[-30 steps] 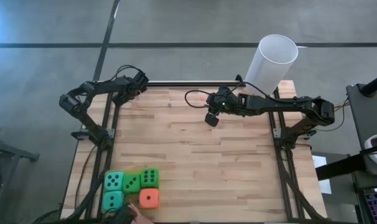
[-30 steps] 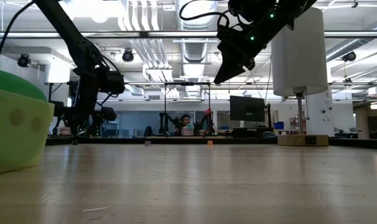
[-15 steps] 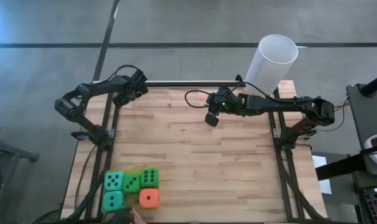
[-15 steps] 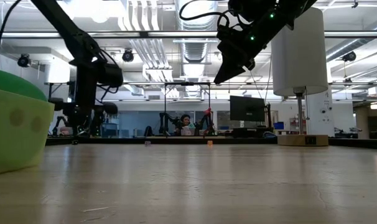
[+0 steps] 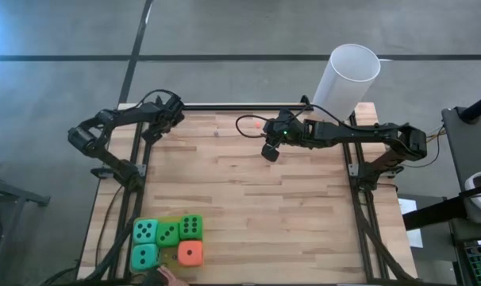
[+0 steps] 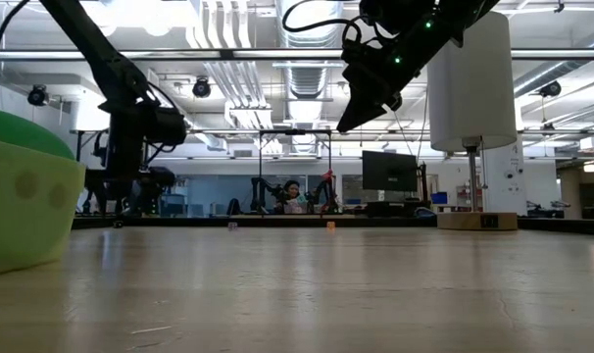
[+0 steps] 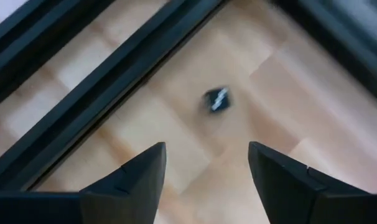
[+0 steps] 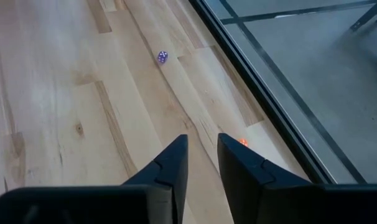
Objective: Pick & Place Dice
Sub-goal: Put the black dice into the yellow bin
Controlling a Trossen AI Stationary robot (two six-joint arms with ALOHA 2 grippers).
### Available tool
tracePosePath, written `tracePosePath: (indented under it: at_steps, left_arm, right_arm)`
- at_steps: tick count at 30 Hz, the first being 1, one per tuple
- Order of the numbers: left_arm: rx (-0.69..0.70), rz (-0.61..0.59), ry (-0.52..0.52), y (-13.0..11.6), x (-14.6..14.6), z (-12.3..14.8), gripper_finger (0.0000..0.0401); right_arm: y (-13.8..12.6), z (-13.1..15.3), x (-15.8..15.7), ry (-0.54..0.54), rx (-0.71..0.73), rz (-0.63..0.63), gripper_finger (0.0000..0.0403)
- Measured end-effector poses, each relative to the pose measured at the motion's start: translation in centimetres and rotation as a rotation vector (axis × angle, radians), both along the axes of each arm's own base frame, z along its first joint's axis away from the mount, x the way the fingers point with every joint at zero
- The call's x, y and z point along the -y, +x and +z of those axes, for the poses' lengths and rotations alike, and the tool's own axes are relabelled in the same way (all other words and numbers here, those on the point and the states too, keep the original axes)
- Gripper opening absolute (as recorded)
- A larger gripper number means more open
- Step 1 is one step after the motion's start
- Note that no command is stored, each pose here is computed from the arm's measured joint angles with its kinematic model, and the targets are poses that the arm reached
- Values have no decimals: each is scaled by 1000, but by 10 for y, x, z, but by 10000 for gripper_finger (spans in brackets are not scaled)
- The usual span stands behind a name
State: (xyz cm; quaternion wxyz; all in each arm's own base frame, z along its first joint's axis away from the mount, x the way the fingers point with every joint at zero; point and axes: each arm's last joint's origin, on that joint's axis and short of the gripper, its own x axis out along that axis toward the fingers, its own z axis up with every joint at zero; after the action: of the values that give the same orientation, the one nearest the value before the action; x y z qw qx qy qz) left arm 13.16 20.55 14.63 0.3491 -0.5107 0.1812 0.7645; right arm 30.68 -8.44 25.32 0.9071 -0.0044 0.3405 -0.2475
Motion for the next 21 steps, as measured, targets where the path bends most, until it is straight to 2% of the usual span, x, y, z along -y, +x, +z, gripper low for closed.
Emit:
tracePosePath:
  at_steps: [10, 21]
  left_arm:
    - [-15, 133, 71, -1, -4, -6, 260]
    - [1, 281, 129, 0, -11, -18, 282]
  right_arm:
    - [0, 0, 0, 0, 0, 0, 68]
    - [0, 0, 0, 0, 0, 0, 85]
